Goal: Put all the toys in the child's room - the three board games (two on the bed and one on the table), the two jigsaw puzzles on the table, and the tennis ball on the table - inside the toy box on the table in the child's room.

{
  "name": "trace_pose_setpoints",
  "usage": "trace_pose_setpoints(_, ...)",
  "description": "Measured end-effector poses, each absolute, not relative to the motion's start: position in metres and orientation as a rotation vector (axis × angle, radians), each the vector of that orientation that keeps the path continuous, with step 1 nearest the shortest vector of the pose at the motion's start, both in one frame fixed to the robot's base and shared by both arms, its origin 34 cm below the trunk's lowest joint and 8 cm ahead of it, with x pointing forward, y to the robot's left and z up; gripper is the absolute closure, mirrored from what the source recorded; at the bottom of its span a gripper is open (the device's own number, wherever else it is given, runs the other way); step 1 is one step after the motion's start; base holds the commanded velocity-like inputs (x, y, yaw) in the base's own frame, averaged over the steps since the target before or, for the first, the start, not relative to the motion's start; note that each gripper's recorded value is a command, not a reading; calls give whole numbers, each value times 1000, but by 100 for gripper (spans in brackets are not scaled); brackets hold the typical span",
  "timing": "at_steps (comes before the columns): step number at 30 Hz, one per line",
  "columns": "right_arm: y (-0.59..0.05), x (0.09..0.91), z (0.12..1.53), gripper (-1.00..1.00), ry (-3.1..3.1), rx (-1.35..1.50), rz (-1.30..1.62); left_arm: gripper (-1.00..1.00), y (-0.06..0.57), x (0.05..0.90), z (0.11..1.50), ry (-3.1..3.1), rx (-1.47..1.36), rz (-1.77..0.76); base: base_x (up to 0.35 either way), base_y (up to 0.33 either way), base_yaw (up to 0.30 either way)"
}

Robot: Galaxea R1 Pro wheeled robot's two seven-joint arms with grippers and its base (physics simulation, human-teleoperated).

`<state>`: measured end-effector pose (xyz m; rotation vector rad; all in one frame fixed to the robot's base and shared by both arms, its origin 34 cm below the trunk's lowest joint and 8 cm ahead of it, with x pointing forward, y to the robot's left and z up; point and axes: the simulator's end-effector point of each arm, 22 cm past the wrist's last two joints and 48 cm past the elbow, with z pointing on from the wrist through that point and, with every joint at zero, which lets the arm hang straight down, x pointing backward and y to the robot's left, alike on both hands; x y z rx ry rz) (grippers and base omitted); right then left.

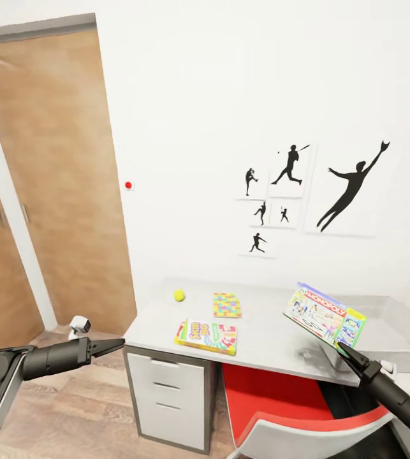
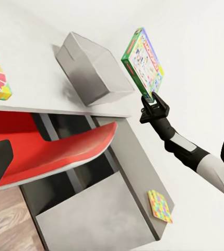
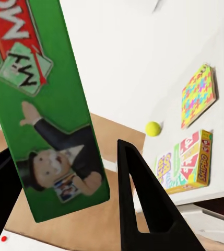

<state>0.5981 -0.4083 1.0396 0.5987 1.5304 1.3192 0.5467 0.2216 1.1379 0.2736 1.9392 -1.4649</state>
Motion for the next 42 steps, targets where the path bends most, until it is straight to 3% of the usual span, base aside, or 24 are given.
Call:
trace_pose_setpoints(23, -437, 592, 1039, 100, 1585, 635, 1311, -100, 225, 548, 1134, 1944, 263, -1475, 29, 75, -225)
trace_pose_setpoints(42, -411, 580, 1118, 100, 1651, 407, 1333, -100, 232, 544, 1141, 1924, 300, -1517, 58, 17, -21)
